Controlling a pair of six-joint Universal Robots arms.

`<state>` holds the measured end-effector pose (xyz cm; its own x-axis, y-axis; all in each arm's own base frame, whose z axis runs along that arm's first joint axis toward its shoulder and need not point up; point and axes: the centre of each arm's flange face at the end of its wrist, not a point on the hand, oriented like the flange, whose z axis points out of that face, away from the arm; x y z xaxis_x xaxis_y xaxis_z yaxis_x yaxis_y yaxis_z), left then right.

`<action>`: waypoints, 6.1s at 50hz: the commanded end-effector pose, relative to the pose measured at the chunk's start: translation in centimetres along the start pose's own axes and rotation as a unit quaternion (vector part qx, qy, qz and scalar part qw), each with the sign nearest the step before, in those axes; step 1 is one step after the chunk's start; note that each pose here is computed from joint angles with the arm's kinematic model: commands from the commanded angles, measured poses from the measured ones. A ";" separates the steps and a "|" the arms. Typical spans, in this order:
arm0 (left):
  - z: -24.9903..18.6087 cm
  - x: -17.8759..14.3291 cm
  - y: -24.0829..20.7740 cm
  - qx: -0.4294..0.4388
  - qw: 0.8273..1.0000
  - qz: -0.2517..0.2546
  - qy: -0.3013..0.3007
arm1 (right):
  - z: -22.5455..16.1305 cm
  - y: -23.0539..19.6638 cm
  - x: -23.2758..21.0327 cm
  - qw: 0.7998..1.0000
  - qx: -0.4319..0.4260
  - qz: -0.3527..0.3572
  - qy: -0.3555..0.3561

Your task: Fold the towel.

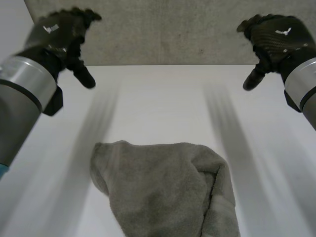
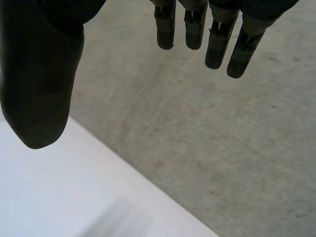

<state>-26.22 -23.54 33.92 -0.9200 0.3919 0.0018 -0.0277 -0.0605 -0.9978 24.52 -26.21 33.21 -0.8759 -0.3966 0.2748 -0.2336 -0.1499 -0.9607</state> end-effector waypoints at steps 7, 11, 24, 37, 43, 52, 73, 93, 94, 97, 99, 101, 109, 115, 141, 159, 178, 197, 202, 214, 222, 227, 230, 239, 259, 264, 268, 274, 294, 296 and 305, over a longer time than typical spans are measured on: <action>-2.2 3.5 10.4 -0.166 0.983 0.016 0.072 | -1.0 8.9 -4.3 0.975 -0.164 -0.028 -0.145; -3.7 4.4 13.0 -0.213 0.972 0.020 0.098 | -1.7 11.4 -5.4 0.962 -0.211 -0.020 -0.169; -8.7 6.1 16.9 -0.297 0.941 0.029 0.162 | -3.7 14.8 -8.8 0.936 -0.260 -0.010 -0.236; -10.1 6.3 18.4 -0.329 0.928 0.036 0.171 | -3.6 14.9 -9.3 0.941 -0.237 -0.011 -0.241; -10.1 6.4 19.1 -0.337 0.926 0.037 0.169 | -3.6 15.3 -9.2 0.944 -0.232 -0.010 -0.237; -9.6 6.6 20.2 -0.348 0.922 0.042 0.167 | -3.5 15.1 -9.0 0.947 -0.221 -0.008 -0.231; 2.7 3.7 2.2 0.117 0.993 0.010 0.010 | 1.8 -4.3 -3.2 0.947 0.303 -0.092 -0.050; -5.5 4.8 13.4 -0.056 0.994 0.044 0.089 | -1.1 5.3 -8.6 0.951 0.075 -0.086 -0.288; -5.5 4.8 13.5 -0.056 0.993 0.044 0.089 | -1.6 6.7 -9.1 0.946 0.043 -0.101 -0.304; -7.1 4.6 15.8 -0.140 0.983 0.068 0.099 | -2.8 9.5 -10.1 0.927 -0.038 -0.128 -0.350; -8.6 4.2 16.7 -0.212 0.968 0.090 0.105 | -3.5 10.8 -10.5 0.911 -0.080 -0.148 -0.377; -9.3 4.0 16.8 -0.241 0.960 0.096 0.106 | -4.0 11.5 -10.6 0.895 -0.110 -0.170 -0.397; -10.3 4.1 13.9 -0.253 0.956 0.097 0.114 | -3.9 10.5 -10.0 0.896 -0.139 -0.168 -0.387; -8.5 4.1 9.8 -0.168 0.977 0.083 0.101 | -2.2 7.1 -8.4 0.953 -0.073 -0.043 -0.289; 3.5 4.1 20.0 -0.322 0.936 0.067 0.129 | -0.5 12.5 -4.7 0.957 -0.219 0.037 -0.189; 4.1 4.2 21.4 -0.333 0.931 0.067 0.134 | -0.9 14.7 -6.0 0.937 -0.266 0.048 -0.220; 11.7 2.9 -0.2 0.261 0.958 0.120 0.003 | 5.6 -4.4 -0.7 0.952 0.300 -0.053 -0.034; 5.9 1.0 12.5 0.050 0.988 0.145 0.024 | 2.9 8.4 -5.7 0.979 0.010 -0.091 -0.182; 3.3 0.6 16.4 -0.037 0.987 0.150 0.035 | 0.5 13.7 -7.5 0.948 -0.128 -0.137 -0.256; -0.5 0.9 17.7 -0.133 0.978 0.152 0.058 | -1.7 15.4 -8.5 0.932 -0.179 -0.125 -0.288; -1.4 1.0 16.2 -0.121 0.979 0.152 0.058 | -2.8 14.3 -8.2 0.938 -0.172 -0.112 -0.280; -1.7 0.8 15.9 -0.120 0.980 0.152 0.055 | -1.8 12.5 -7.0 0.959 -0.122 -0.097 -0.237; -2.0 0.6 15.7 -0.120 0.980 0.152 0.052 | -1.2 11.2 -6.5 0.968 -0.095 -0.078 -0.218; -2.5 0.4 15.9 -0.126 0.979 0.151 0.050 | 0.7 11.2 -2.6 0.977 -0.117 -0.059 -0.166; -2.0 -0.7 16.2 -0.132 0.980 0.145 0.033 | 0.2 18.4 0.5 0.950 -0.260 0.067 -0.158; -2.0 -0.7 16.1 -0.131 0.980 0.145 0.032 | 0.0 19.1 -0.2 0.939 -0.268 0.107 -0.185; -2.1 -0.7 16.1 -0.132 0.980 0.145 0.033 | 0.0 19.6 -0.5 0.937 -0.270 0.116 -0.188; -2.5 -0.7 16.6 -0.142 0.979 0.145 0.035 | 0.5 20.3 -0.5 0.943 -0.257 0.109 -0.183; -2.5 -0.9 16.7 -0.145 0.978 0.144 0.033 | 1.9 22.1 -0.7 0.945 -0.260 0.104 -0.167; -2.5 -0.9 16.7 -0.145 0.978 0.144 0.033 | 1.9 22.1 -0.9 0.945 -0.261 0.104 -0.168; -2.5 -0.9 16.7 -0.145 0.978 0.144 0.033 | 1.6 21.9 -2.3 0.942 -0.260 0.102 -0.186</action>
<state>-24.90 -22.57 17.05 -0.8458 0.4554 -0.2778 0.3502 0.0811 -0.9332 21.39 -30.57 11.75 -0.7529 -0.6580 -0.0126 -0.3285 0.3923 -0.8592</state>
